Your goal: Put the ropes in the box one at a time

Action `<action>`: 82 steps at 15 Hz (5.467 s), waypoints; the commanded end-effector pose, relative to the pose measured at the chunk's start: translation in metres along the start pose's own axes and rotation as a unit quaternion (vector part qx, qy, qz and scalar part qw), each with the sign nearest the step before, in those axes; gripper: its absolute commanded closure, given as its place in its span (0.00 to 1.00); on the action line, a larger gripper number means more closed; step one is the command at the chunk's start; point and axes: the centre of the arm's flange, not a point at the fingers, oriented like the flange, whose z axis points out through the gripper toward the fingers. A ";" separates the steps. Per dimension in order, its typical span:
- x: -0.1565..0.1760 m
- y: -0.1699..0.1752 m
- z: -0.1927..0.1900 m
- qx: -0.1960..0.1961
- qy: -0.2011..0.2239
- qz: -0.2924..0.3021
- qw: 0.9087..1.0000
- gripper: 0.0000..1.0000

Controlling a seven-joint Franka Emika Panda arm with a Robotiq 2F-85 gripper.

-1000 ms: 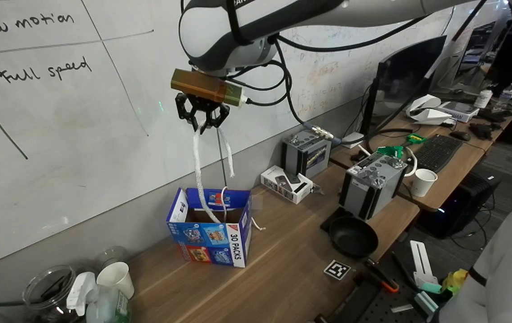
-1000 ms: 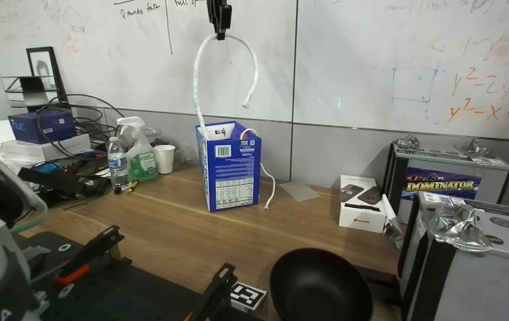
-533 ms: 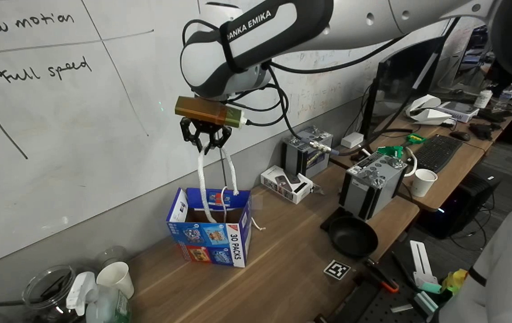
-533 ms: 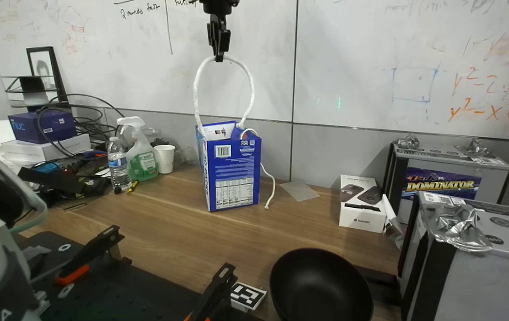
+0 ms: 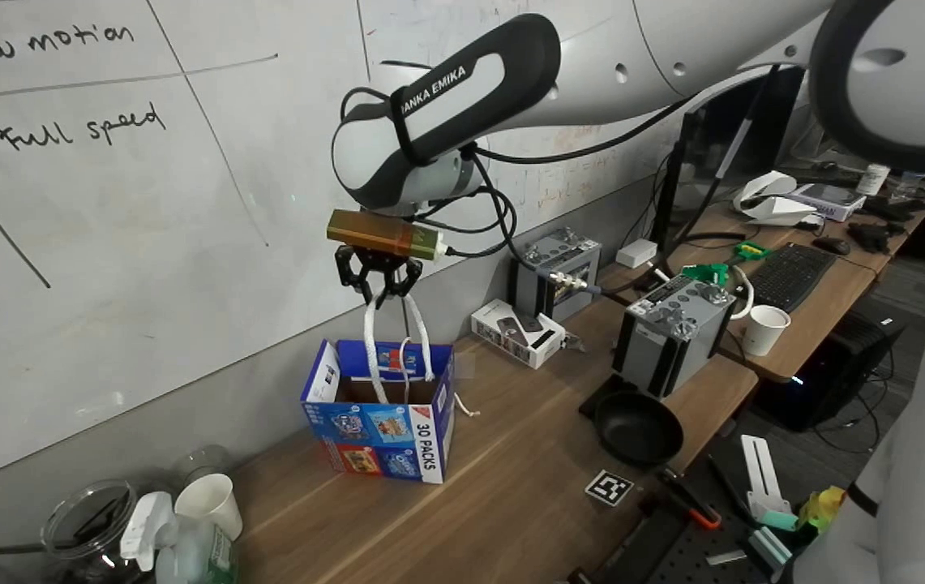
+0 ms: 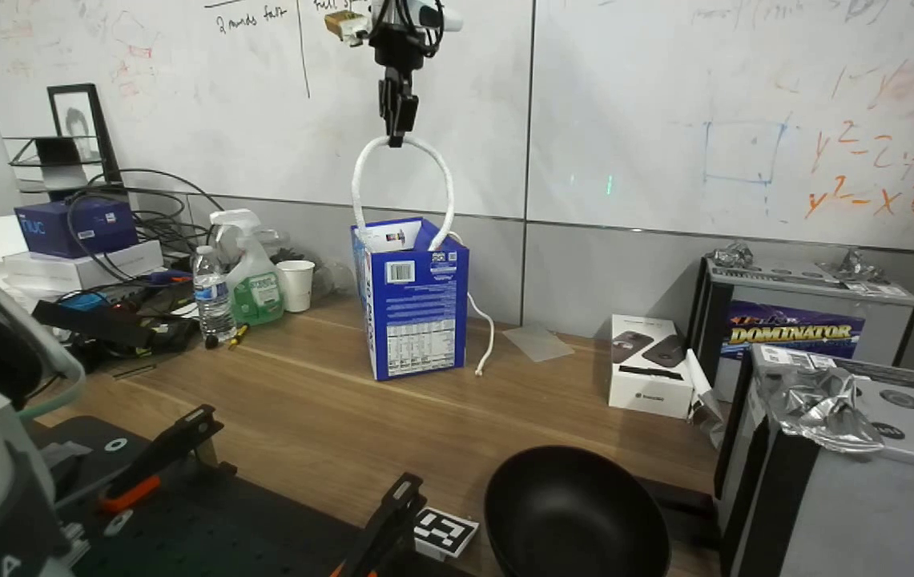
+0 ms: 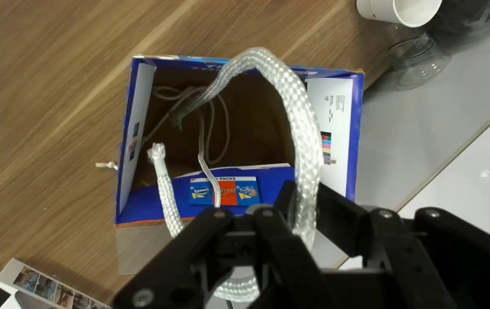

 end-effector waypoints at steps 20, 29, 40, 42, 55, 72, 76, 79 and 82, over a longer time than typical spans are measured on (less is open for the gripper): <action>0.004 0.053 0.121 -0.014 -0.052 0.049 0.997 0.96; 0.019 0.065 0.169 -0.060 -0.070 0.049 0.995 0.38; 0.100 0.044 0.112 -0.065 0.028 0.107 0.992 0.00; 0.114 0.051 0.113 -0.070 0.031 0.119 0.990 0.01; 0.133 0.064 0.196 -0.098 -0.029 0.122 0.987 0.00; 0.107 0.027 0.130 -0.085 -0.071 0.086 0.990 0.00; 0.112 0.035 0.138 -0.080 -0.065 0.073 0.992 0.00; 0.120 0.041 0.146 -0.073 -0.076 0.069 0.992 0.00; 0.124 0.047 0.150 -0.065 -0.076 0.062 0.993 0.00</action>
